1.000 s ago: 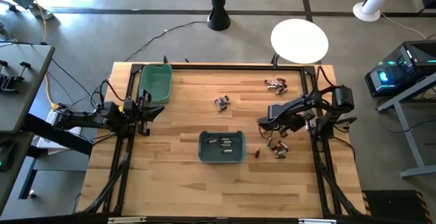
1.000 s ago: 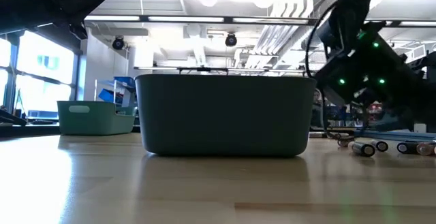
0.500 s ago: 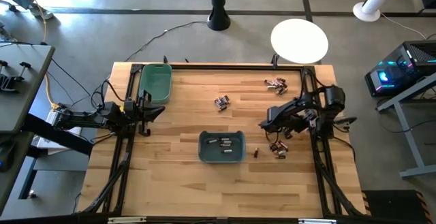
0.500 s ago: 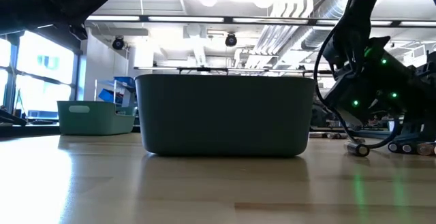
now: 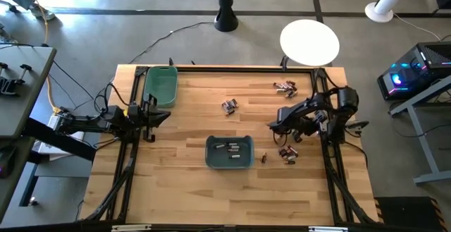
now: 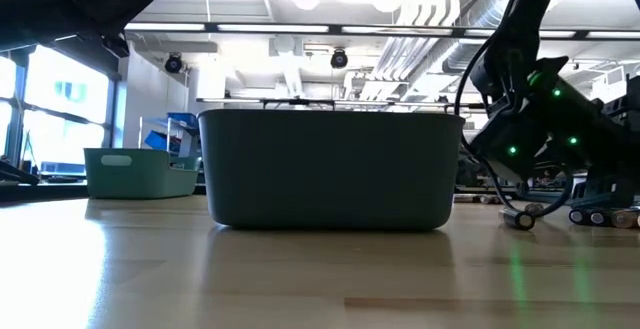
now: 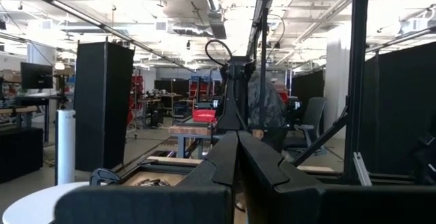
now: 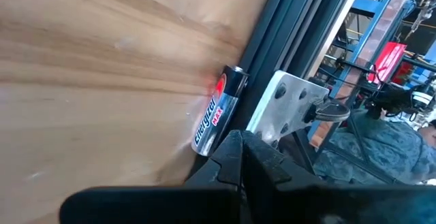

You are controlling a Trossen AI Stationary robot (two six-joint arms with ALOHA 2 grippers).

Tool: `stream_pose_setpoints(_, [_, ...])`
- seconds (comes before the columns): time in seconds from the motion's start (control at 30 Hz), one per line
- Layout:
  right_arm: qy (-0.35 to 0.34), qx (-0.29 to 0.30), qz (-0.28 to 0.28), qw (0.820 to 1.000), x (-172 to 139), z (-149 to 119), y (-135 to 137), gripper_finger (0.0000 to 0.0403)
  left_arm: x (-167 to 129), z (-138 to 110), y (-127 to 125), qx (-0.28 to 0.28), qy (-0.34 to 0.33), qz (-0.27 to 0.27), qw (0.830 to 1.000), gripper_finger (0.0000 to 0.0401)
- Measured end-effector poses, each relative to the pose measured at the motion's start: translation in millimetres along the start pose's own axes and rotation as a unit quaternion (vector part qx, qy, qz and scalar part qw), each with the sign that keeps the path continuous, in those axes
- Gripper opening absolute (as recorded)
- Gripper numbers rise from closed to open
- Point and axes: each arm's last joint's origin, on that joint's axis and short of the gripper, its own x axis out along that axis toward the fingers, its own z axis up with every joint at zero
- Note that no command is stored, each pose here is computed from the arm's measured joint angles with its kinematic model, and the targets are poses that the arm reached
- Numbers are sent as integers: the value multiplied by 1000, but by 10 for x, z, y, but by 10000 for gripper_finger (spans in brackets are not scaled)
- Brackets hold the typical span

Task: Sort batteries
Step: Put the silver battery into the blue bin

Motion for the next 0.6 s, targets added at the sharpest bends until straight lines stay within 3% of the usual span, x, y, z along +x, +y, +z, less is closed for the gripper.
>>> stream_pose_setpoints(0.6, [-9,-45,3,999,53,20,2,0,0,0,-8,-1,0,-14,1000,5])
